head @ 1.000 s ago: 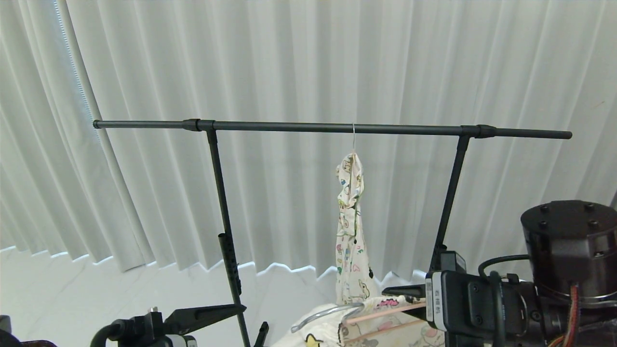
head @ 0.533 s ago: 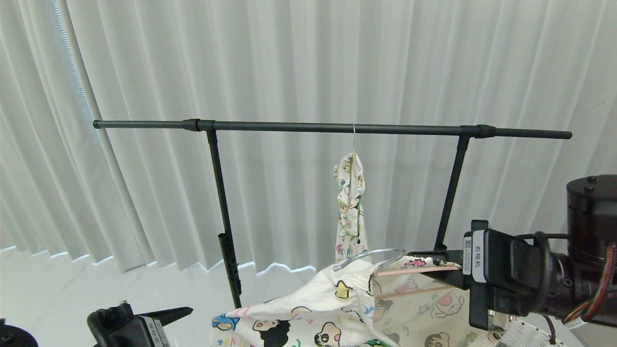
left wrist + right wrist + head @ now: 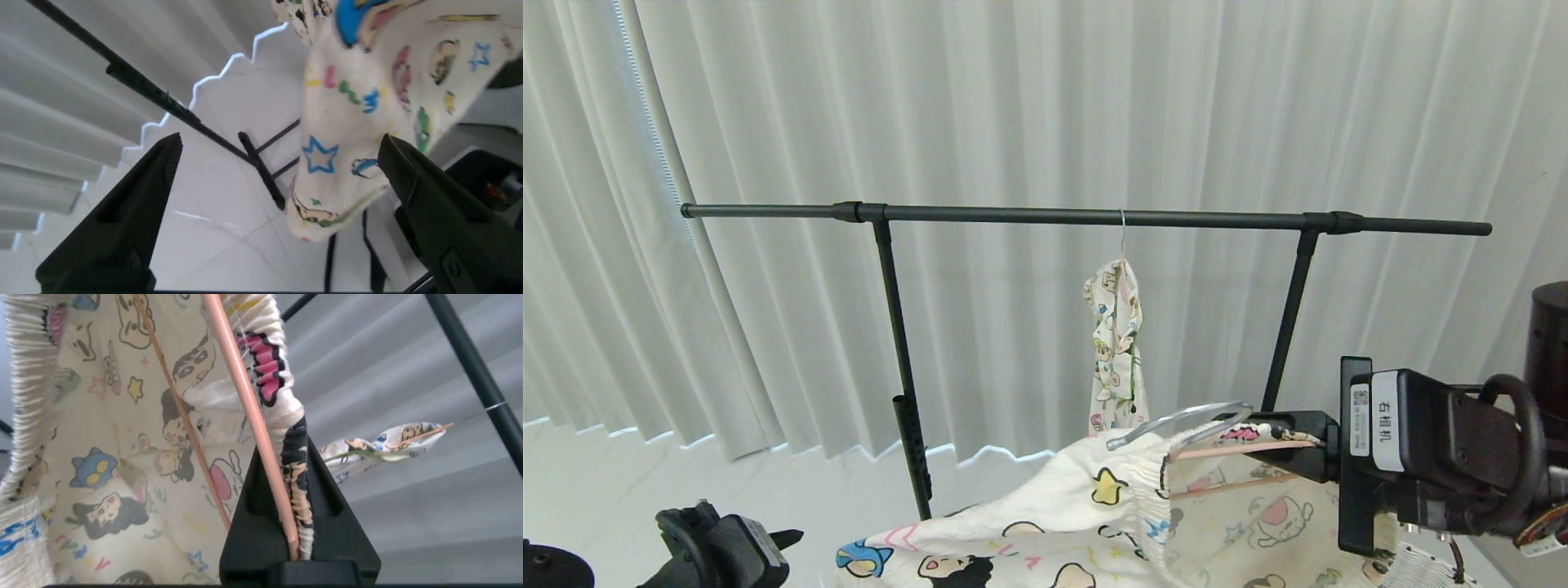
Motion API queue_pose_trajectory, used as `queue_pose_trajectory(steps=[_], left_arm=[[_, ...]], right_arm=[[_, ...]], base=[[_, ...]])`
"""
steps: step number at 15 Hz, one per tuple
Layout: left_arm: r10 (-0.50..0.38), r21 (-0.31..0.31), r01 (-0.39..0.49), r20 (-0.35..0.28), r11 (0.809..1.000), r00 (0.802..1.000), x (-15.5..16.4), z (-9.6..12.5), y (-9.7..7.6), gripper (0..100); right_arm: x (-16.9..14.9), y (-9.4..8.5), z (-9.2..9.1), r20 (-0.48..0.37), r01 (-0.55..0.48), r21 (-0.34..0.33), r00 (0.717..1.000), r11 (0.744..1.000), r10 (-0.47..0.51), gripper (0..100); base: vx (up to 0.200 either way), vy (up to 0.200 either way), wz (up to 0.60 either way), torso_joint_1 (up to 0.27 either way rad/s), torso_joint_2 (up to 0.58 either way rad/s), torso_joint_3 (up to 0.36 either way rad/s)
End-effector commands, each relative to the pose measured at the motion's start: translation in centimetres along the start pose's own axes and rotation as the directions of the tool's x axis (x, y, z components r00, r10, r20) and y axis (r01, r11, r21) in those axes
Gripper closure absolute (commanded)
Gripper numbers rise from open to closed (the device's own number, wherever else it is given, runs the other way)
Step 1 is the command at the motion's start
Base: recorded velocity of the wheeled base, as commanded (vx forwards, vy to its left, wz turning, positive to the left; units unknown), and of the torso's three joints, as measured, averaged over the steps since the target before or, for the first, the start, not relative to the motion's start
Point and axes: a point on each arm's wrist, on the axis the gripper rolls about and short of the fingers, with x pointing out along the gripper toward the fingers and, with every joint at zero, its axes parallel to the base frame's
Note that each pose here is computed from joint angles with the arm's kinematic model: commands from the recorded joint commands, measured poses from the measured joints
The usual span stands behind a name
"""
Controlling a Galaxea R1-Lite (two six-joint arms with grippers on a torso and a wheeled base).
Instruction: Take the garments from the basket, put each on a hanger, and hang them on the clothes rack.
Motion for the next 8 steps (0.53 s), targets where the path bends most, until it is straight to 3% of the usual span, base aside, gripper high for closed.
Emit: queue_pose_trajectory(steps=[1,2,3,5,8], left_arm=[[0.003,-0.004,-0.003,0.003,1.000,1.000,-0.06,-0.01,0.04,0],[0.002,-0.020,-0.002,0.007,1.000,1.000,-0.07,0.05,0.05,0],[0.000,-0.025,0.000,0.009,1.000,1.000,-0.07,0.07,0.04,100],[0.000,-0.032,0.000,0.007,0.999,1.000,0.06,0.08,0.08,100],[0.070,-0.081,-0.072,-0.028,0.994,0.997,0.20,-0.30,0.98,100]], right_arm=[[-0.56,0.07,0.58,0.025,0.007,-0.006,1.000,1.000,-0.007,100],[-0.66,0.12,0.62,0.027,0.007,-0.005,1.000,1.000,-0.007,100],[-0.67,0.07,0.64,0.027,0.009,-0.005,1.000,1.000,-0.009,100],[-0.72,0.04,0.64,0.026,0.014,-0.002,1.000,1.000,-0.014,100],[-1.23,-0.41,0.24,-0.001,0.058,0.050,0.998,0.997,-0.058,100]], base=[[0.000,0.000,0.00,0.000,0.00,0.000],[0.000,0.000,0.00,0.000,0.00,0.000],[0.000,0.000,0.00,0.000,0.00,0.000],[0.000,0.000,0.00,0.000,0.00,0.000],[0.000,0.000,0.00,0.000,0.00,0.000]])
